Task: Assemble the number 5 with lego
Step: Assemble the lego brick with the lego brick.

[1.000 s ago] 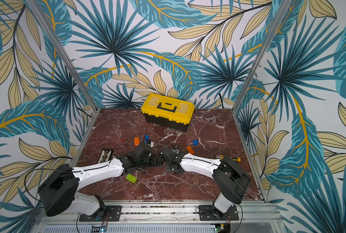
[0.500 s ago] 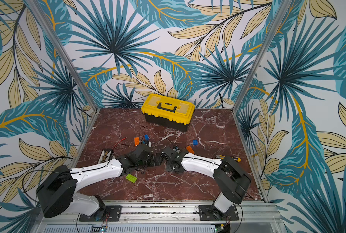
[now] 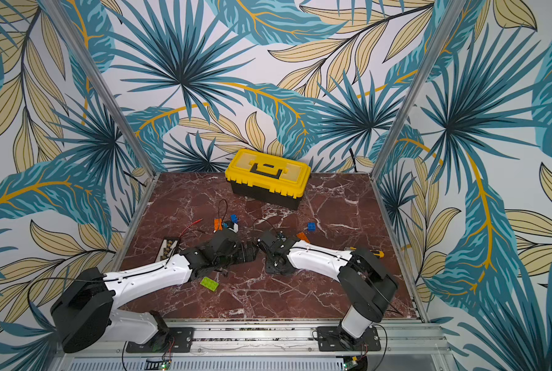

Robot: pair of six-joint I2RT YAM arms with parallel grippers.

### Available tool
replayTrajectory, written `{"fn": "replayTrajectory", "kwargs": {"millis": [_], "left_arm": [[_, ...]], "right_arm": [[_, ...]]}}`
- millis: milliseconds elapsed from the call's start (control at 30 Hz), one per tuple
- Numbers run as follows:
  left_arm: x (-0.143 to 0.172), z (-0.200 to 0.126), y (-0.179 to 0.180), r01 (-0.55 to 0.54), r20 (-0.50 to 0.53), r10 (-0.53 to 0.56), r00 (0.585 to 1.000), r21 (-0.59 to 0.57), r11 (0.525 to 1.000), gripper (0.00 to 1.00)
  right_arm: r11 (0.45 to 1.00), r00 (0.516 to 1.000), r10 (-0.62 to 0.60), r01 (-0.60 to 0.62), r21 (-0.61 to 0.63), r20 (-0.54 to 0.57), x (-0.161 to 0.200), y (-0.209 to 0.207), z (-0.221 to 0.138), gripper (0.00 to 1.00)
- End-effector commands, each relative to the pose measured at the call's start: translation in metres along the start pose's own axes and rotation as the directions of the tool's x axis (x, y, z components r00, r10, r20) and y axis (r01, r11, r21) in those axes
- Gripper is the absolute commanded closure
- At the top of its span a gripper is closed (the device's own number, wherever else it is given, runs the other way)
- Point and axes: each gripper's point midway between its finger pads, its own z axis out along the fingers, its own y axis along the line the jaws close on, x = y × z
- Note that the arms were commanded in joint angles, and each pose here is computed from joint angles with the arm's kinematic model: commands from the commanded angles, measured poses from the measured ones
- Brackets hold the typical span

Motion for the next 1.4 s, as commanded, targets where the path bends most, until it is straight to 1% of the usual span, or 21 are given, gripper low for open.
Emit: {"fn": "replayTrajectory", "kwargs": {"millis": [0,100,167,300,400,533,600,667,767,967,1033,1067,1167,1233,1367], "left_arm": [[0.002,-0.002,0.005,-0.007,0.002,0.007,1.0,-0.008,1.0,0.0],[0.002,-0.001,0.004,-0.006,0.0,0.006,1.0,-0.003,1.0,0.0],[0.002,0.0,0.004,-0.005,0.0,0.005,1.0,-0.003,1.0,0.0],[0.003,0.002,0.005,-0.004,-0.003,0.004,1.0,-0.007,1.0,0.0],[0.004,0.002,0.006,-0.002,-0.005,0.002,1.0,-0.009,1.0,0.0],[0.006,0.003,0.008,0.001,-0.008,-0.001,1.0,-0.012,1.0,0.0],[0.006,0.004,0.009,0.005,-0.009,-0.005,1.0,-0.013,1.0,0.0],[0.007,0.005,0.01,0.008,-0.008,-0.009,1.0,-0.015,1.0,0.0],[0.005,0.005,0.007,0.003,-0.006,-0.003,1.0,-0.012,1.0,0.0],[0.001,0.001,0.009,0.006,0.009,-0.006,1.0,-0.026,1.0,0.0],[-0.001,-0.004,0.012,0.006,0.022,-0.005,1.0,-0.037,0.999,0.0],[-0.002,-0.007,0.013,0.007,0.031,-0.005,1.0,-0.04,0.999,0.0],[-0.006,-0.013,0.017,0.01,0.059,-0.008,0.998,-0.045,0.999,0.0],[-0.008,-0.017,0.02,0.014,0.075,-0.011,0.997,-0.05,0.999,0.0],[-0.009,-0.019,0.024,0.022,0.085,-0.016,0.996,-0.063,0.998,0.0]], "right_arm": [[1.0,1.0,-0.002,0.002,0.005,0.019,-0.004,-0.004,-0.008,0.59],[1.0,1.0,-0.006,0.006,0.019,0.0,-0.001,-0.005,-0.002,0.63],[0.999,1.0,-0.002,0.002,0.034,-0.009,0.001,-0.007,0.002,0.7],[0.999,0.999,-0.01,0.011,0.04,-0.032,0.008,-0.009,0.013,0.8],[0.997,0.993,-0.023,0.032,0.076,-0.119,0.029,-0.018,0.034,0.81],[0.994,0.969,-0.004,0.032,0.109,-0.247,0.07,-0.037,0.071,0.83],[0.993,0.962,0.007,0.026,0.117,-0.273,0.08,-0.042,0.076,0.85],[0.994,0.97,0.007,0.02,0.11,-0.245,0.075,-0.042,0.071,0.85],[0.995,0.982,-0.013,0.031,0.093,-0.186,0.057,-0.035,0.057,0.85],[0.995,0.987,-0.068,0.078,0.061,-0.149,0.033,-0.014,0.043,0.84],[0.995,0.987,-0.079,0.086,0.046,-0.139,0.027,-0.009,0.038,0.79],[0.995,0.988,-0.083,0.09,0.044,-0.133,0.024,-0.007,0.036,0.75],[0.994,0.987,-0.107,0.111,0.027,-0.117,0.016,0.0,0.029,0.73],[0.992,0.986,-0.125,0.127,0.018,-0.108,0.012,0.003,0.024,0.68],[0.989,0.984,-0.145,0.147,0.013,-0.098,0.007,0.007,0.016,0.67]]}}
